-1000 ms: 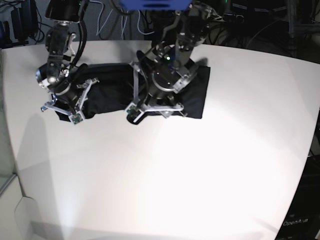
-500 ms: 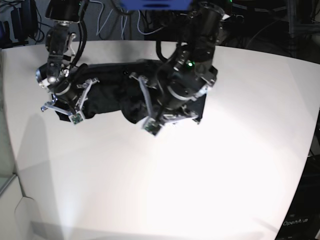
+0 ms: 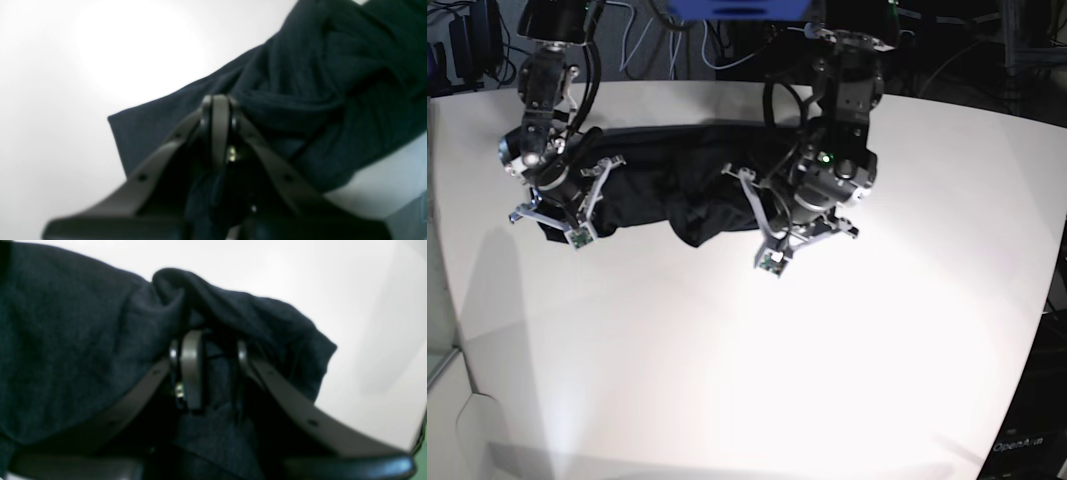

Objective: Fold the T-shirt properly
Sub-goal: 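Reposition the left gripper onto the new folded edge of the strip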

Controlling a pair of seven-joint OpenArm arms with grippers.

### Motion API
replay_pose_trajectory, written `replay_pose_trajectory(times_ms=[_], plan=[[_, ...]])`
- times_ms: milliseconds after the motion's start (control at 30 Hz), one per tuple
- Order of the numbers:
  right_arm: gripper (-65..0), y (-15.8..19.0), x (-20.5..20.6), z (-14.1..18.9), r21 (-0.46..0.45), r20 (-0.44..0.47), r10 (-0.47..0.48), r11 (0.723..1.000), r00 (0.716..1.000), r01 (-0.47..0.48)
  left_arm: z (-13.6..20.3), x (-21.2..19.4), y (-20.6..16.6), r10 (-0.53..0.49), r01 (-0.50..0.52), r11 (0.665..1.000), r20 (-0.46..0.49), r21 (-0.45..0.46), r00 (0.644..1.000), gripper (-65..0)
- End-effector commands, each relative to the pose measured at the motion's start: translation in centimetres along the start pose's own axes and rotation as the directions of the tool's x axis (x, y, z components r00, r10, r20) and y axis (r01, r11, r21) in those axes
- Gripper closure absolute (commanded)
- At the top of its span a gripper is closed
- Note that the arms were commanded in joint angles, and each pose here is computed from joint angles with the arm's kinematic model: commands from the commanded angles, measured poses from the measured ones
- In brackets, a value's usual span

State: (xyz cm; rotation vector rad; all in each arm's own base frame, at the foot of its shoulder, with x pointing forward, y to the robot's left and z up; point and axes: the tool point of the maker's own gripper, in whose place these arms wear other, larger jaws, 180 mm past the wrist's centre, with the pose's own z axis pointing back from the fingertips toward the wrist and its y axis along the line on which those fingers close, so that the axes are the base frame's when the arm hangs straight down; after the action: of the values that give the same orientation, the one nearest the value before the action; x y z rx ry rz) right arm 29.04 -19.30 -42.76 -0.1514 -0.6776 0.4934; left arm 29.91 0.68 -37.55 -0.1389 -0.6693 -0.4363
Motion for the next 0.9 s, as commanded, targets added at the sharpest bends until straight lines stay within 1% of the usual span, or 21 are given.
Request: replay_pose_trajectory(times_ms=[0, 67, 133, 267, 400, 467, 567, 600, 633, 700, 733, 767, 800, 867], plan=[[-11.9, -0.1, -0.5, 0.1, -0.002, -0.028, 0.011, 1.000, 1.000, -0.011, 0.2, 1.4, 0.0, 0.022, -0.022, 1.000, 0.044, 0.004, 0.999, 0.0], [-11.9, -0.2, -0.5, 0.1, -0.003, -0.028, 0.012, 1.000, 1.000, -0.012, 0.2, 1.5, 0.1, 0.044, -0.044, 0.999, 0.045, 0.014, 0.998, 0.0], [-11.9, -0.2, -0.5, 0.1, -0.003, -0.028, 0.012, 1.000, 1.000, -0.012, 0.3, 1.8, -0.9, 0.019, -0.019, 1.000, 0.047, -0.003, 0.999, 0.0], [-11.9, -0.2, -0.5, 0.1, -0.003, -0.028, 0.012, 1.000, 1.000, -0.012, 0.6, 2.0, -4.0, -0.046, 0.050, 0.997, 0.054, -0.061, 0.997, 0.0], [-11.9, -0.2, -0.5, 0.1, -0.004, -0.029, 0.013, 1.000, 1.000, -0.013, 1.0, 0.5, -6.7, -0.108, 0.105, 0.988, -0.015, -0.115, 0.994, 0.0], [-11.9, -0.2, -0.5, 0.1, -0.004, -0.029, 0.013, 1.000, 1.000, -0.013, 1.4, 0.4, -7.5, -0.131, 0.127, 0.983, -0.026, -0.129, 0.991, 0.0], [-11.9, -0.2, -0.5, 0.1, -0.004, -0.029, 0.013, 1.000, 1.000, -0.013, 2.6, 1.6, -7.7, -0.133, 0.134, 0.982, 0.023, -0.130, 0.991, 0.0], [-11.9, -0.2, -0.5, 0.1, -0.003, -0.028, 0.012, 1.000, 1.000, -0.012, 3.2, 2.1, -8.2, -0.141, 0.147, 0.977, 0.053, -0.152, 0.989, 0.0], [-11.9, -0.1, -0.5, 0.1, -0.002, -0.028, 0.011, 1.000, 1.000, -0.011, 4.0, 2.8, -8.8, -0.163, 0.178, 0.967, 0.093, -0.185, 0.982, 0.0], [-11.9, -0.1, -0.5, 0.1, -0.001, -0.027, 0.010, 1.000, 1.000, -0.010, 5.4, 3.7, -9.9, -0.224, 0.264, 0.929, 0.173, -0.260, 0.959, 0.0], [-11.9, -0.1, -0.5, 0.1, -0.001, -0.027, 0.010, 1.000, 1.000, -0.010, 5.8, 3.9, -10.1, -0.231, 0.279, 0.919, 0.193, -0.279, 0.954, 0.0], [-11.9, -0.1, -0.5, 0.1, -0.001, -0.027, 0.010, 1.000, 1.000, -0.010, 6.0, 4.1, -9.9, -0.220, 0.272, 0.919, 0.202, -0.286, 0.955, 0.0], [-11.9, -0.1, -0.5, 0.1, -0.001, -0.027, 0.010, 1.000, 1.000, -0.010, 5.9, 4.2, -9.1, -0.191, 0.240, 0.932, 0.195, -0.272, 0.962, 0.0], [-11.9, -0.1, -0.5, 0.1, -0.002, -0.028, 0.011, 1.000, 1.000, -0.011, 5.4, 4.2, -7.0, -0.101, 0.137, 0.966, 0.167, -0.219, 0.981, 0.0]])
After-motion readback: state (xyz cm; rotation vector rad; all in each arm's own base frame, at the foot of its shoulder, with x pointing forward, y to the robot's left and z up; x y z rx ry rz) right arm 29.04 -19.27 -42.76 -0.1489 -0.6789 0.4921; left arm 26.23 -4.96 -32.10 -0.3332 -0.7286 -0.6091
